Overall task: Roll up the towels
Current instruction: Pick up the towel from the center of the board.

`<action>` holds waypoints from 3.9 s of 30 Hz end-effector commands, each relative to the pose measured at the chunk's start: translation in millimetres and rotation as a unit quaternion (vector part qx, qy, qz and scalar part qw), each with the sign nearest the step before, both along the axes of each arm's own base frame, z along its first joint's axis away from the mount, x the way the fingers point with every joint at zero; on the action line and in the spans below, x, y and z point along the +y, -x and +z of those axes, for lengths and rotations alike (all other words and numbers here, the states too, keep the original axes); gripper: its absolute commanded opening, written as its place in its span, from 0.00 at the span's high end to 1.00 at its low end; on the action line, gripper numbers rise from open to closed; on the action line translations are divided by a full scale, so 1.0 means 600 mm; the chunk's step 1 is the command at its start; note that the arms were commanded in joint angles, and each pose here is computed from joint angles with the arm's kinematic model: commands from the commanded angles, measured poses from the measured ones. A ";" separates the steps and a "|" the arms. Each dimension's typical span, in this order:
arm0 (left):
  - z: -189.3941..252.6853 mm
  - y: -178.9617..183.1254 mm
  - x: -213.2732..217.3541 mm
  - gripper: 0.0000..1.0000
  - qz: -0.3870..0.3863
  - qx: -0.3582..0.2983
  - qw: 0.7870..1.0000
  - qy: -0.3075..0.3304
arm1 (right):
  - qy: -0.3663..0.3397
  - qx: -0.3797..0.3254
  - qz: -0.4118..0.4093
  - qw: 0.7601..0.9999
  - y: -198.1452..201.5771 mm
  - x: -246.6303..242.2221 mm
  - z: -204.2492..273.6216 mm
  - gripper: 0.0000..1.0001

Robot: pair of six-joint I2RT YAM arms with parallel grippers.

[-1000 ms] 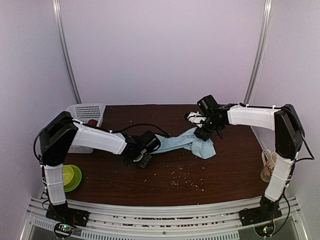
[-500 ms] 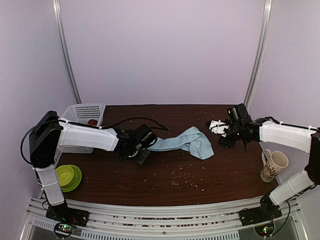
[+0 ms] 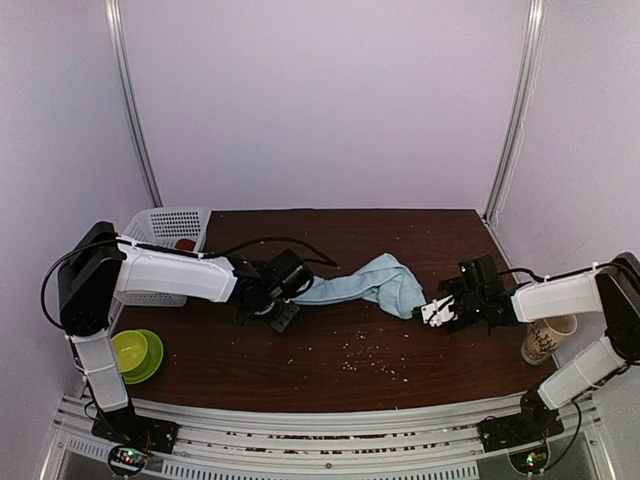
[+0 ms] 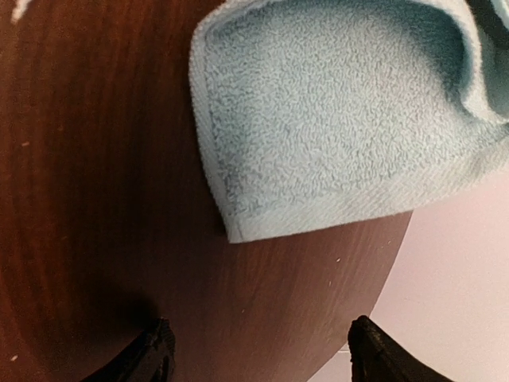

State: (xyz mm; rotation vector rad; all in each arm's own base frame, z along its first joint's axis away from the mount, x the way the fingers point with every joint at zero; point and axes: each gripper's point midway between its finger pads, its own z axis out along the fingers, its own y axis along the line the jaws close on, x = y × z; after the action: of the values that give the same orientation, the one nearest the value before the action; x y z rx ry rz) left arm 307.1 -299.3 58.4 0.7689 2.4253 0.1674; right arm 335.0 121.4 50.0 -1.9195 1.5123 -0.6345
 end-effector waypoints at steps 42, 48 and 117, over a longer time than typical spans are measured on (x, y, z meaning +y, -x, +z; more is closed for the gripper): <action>0.023 0.006 0.010 1.00 -0.014 -0.033 0.999 0.025 | 0.022 -0.255 0.164 0.953 -0.066 0.062 0.001 0.22; 0.022 0.007 0.012 1.00 -0.013 -0.034 0.999 0.022 | 0.011 -0.254 0.178 0.951 -0.067 0.051 0.008 0.21; 0.047 -0.019 0.020 1.00 0.002 -0.062 0.998 0.016 | -0.157 -0.210 0.241 0.934 0.035 0.182 0.037 1.00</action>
State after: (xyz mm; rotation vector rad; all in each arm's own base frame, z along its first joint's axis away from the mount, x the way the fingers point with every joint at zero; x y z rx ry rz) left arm 304.3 -290.7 49.1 0.7996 2.3891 0.1558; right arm 304.4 229.8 45.5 -1.7663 0.6111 -0.5857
